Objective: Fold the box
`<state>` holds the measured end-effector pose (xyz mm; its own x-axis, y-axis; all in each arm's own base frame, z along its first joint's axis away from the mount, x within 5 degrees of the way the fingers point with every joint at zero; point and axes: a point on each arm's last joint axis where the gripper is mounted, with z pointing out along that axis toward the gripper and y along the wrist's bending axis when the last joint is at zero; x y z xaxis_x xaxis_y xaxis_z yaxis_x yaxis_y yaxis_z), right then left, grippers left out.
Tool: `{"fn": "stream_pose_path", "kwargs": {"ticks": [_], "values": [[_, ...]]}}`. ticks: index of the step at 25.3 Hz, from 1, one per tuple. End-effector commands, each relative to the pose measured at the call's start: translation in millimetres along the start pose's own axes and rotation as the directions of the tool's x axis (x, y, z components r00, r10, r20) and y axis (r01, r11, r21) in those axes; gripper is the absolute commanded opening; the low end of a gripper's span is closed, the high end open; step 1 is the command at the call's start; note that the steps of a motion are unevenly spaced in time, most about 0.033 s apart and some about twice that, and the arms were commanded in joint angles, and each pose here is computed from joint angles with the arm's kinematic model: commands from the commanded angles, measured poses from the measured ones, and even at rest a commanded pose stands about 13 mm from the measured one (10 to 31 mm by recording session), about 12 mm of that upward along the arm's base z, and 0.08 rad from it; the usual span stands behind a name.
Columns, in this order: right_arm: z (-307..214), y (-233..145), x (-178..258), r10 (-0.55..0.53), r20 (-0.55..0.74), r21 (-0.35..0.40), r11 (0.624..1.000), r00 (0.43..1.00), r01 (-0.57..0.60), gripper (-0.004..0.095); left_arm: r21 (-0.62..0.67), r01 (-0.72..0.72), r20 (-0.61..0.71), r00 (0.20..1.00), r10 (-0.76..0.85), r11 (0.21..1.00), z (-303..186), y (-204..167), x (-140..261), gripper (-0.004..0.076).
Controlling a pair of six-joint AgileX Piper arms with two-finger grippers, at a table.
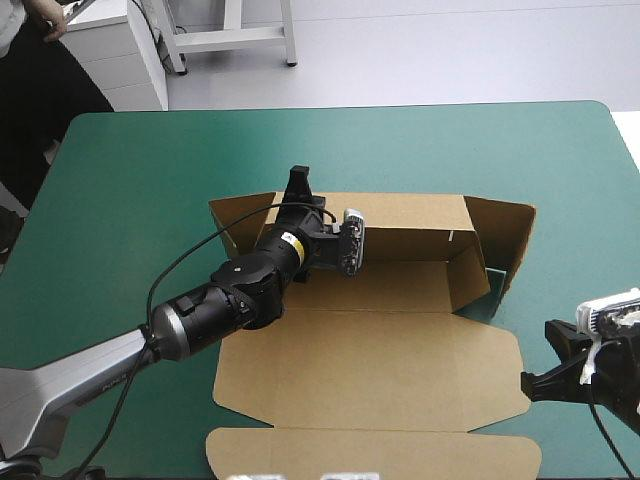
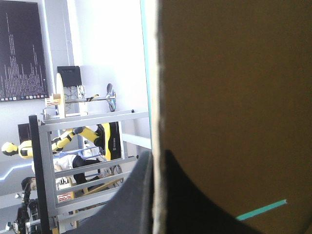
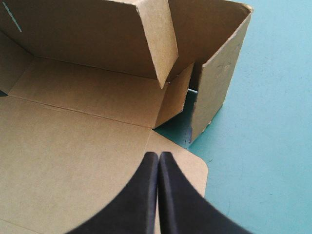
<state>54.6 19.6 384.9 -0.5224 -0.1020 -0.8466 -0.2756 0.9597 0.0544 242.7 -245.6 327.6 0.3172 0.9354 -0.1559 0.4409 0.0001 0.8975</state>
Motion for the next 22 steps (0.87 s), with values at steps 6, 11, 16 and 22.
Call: {"fn": "stream_pose_path", "kwargs": {"ticks": [6,11,16,22], "values": [[-5,0,-13,0.001,0.081,0.006,1.0,0.997,-0.002,0.0053,-0.068,0.06,0.032,0.998,-0.058,0.996,-17,19,-1,-0.0008],[-4,0,-21,0.009,0.07,0.007,1.0,0.997,-0.01,0.0399,-0.07,0.061,0.003,0.998,-0.061,0.996,-17,19,2,-0.0008],[-14,-4,-56,-0.004,0.13,0.062,0.998,0.992,-0.004,0.0729,-0.071,0.064,-0.017,0.998,-0.065,0.995,-17,19,4,-0.0008],[-4,-11,-132,-0.033,0.155,0.145,0.989,0.987,0.01,0.0728,-0.069,0.08,-0.022,0.996,-0.082,0.994,-17,19,4,-0.0008]]}}
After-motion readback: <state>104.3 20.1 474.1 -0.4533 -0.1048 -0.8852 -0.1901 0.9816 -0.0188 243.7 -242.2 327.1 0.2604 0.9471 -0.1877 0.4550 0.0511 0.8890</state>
